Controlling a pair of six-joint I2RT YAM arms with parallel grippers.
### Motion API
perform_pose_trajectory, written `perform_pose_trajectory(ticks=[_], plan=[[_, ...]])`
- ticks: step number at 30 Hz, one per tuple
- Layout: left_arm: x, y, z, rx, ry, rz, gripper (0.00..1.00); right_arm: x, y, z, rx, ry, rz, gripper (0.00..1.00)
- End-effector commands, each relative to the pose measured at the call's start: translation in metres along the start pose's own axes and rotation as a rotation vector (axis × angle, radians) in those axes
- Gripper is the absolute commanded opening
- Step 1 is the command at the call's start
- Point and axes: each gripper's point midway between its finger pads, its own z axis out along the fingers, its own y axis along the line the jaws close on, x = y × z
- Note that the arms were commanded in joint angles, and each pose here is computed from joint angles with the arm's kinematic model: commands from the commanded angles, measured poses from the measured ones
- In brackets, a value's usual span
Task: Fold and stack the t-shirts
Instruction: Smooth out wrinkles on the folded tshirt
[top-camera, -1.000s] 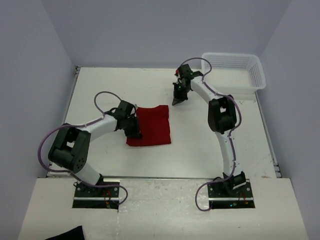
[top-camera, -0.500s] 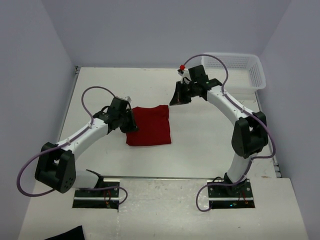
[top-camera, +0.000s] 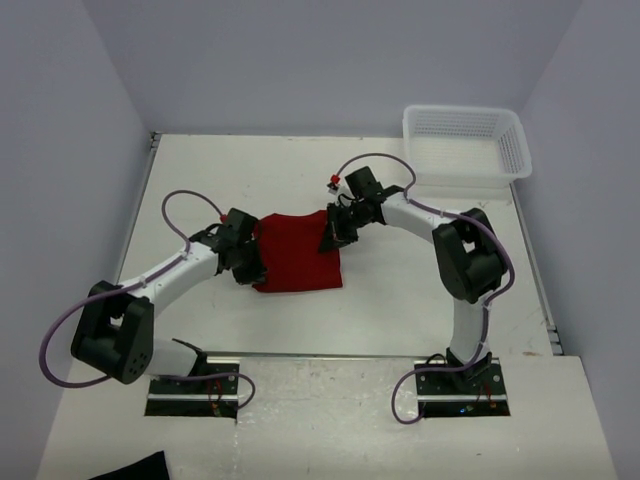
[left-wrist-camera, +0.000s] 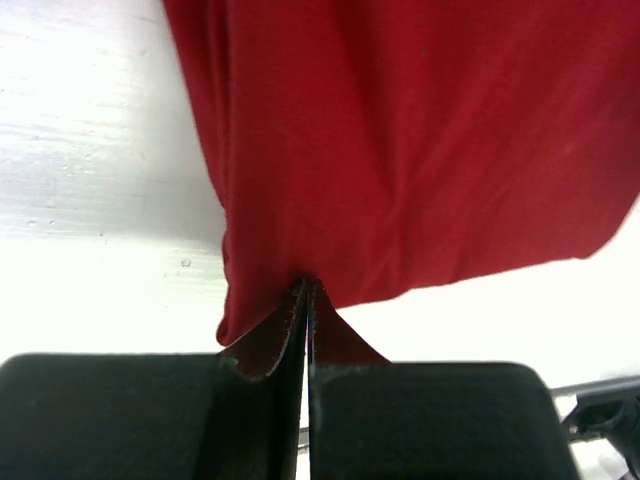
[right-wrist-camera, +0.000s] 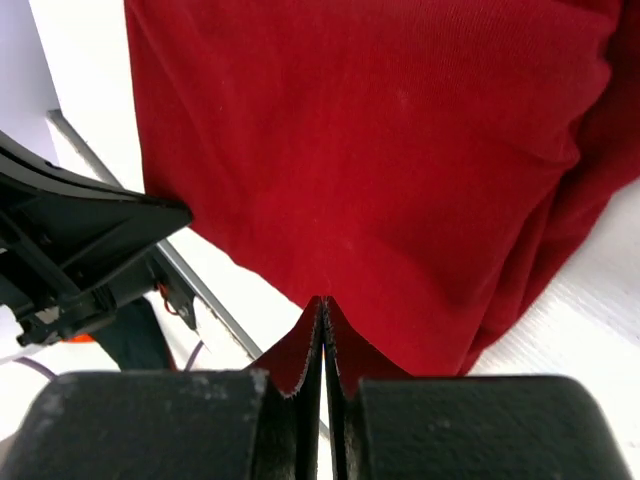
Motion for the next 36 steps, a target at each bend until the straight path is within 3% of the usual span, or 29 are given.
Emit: perform_pose_trajectory(ticks=[1, 10, 16, 24, 28, 32, 36], plan=[[0.01, 0.02, 0.01, -0.1, 0.023, -0.049, 0.0, -0.007, 0.001, 0.011, 0.004, -0.026, 0.027, 0.0], [0.036, 0.046, 0.038, -0.231, 0.161, -0.057, 0.0, 0.003, -0.037, 0.03, 0.193, -0.019, 0.148, 0.0], [0.035, 0.044, 0.028, -0.234, 0.152, -0.062, 0.0, 0.015, -0.053, 0.036, 0.24, 0.004, 0.196, 0.0], [-0.033, 0.016, -0.043, -0.177, -0.168, -0.081, 0.0, 0.019, -0.054, 0.032, 0.25, 0.001, 0.197, 0.0], [-0.08, -0.021, -0.065, -0.073, -0.303, -0.023, 0.0, 0.02, -0.05, 0.031, 0.232, 0.004, 0.184, 0.0], [-0.098, -0.06, -0.043, 0.055, -0.231, 0.074, 0.0, 0.022, -0.046, 0.029, 0.222, 0.006, 0.172, 0.0], [-0.122, -0.081, -0.022, 0.162, -0.245, 0.09, 0.0, 0.022, -0.043, 0.026, 0.213, 0.006, 0.158, 0.0]])
